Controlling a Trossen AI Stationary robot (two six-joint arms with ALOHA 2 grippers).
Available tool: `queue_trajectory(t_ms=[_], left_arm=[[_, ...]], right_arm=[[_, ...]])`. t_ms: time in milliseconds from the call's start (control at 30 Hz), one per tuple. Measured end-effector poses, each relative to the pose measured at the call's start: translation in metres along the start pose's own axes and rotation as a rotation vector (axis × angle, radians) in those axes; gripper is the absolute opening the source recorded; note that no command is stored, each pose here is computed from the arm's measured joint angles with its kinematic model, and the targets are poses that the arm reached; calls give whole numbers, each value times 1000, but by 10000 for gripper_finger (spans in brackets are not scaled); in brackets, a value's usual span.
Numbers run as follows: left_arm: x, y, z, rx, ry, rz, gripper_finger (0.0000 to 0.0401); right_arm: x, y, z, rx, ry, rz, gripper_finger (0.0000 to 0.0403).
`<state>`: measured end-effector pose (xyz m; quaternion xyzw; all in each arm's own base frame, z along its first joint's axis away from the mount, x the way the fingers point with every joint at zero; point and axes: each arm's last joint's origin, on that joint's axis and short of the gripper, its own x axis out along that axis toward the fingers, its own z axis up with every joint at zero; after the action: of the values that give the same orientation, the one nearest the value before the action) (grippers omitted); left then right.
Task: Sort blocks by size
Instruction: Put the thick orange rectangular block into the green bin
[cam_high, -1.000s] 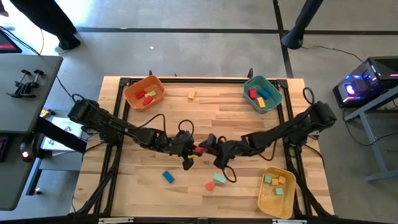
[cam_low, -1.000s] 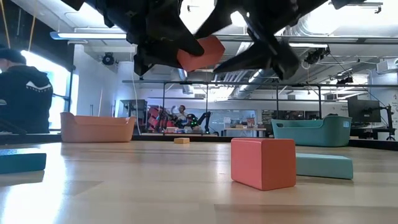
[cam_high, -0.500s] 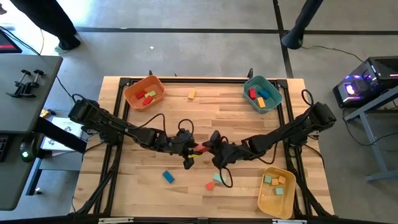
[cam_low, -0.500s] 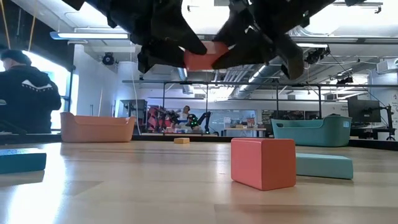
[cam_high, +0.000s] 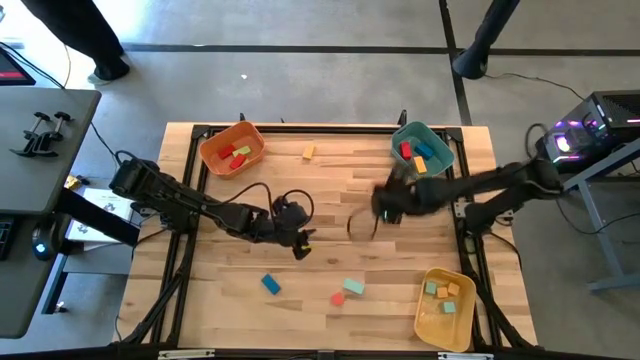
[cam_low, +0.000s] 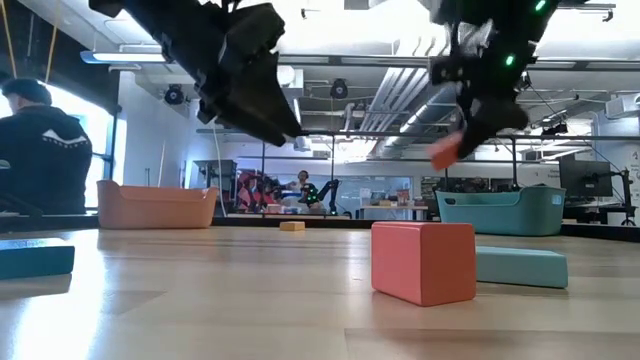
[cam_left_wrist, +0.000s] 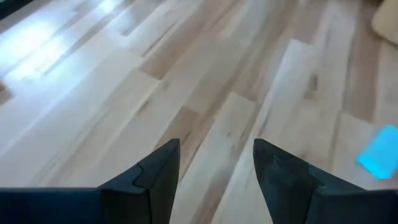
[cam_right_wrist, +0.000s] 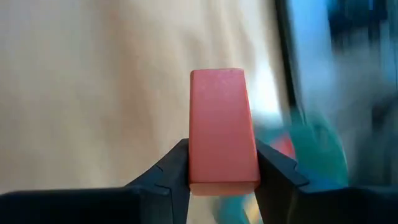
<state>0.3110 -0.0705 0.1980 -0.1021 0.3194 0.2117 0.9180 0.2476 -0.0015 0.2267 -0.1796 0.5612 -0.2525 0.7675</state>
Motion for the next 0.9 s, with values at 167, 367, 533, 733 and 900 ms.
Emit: queue_trajectory(t_ms=[167, 367, 533, 733, 900], left_arm=[[-1, 0, -3, -2, -1, 29, 188], [-4, -4, -6, 17, -9, 44, 188], [-7, -7, -8, 27, -19, 50, 188], [-8, -8, -8, 30, -26, 57, 188], [-8, -8, -8, 24, -26, 57, 188]], right_arm=[[26, -64, -25, 332, 231, -74, 128], [65, -121, -49, 609, 352, -24, 128], [90, -153, -71, 771, 419, -36, 156], [103, -172, -81, 794, 386, -63, 196], [104, -176, -79, 780, 347, -74, 197]])
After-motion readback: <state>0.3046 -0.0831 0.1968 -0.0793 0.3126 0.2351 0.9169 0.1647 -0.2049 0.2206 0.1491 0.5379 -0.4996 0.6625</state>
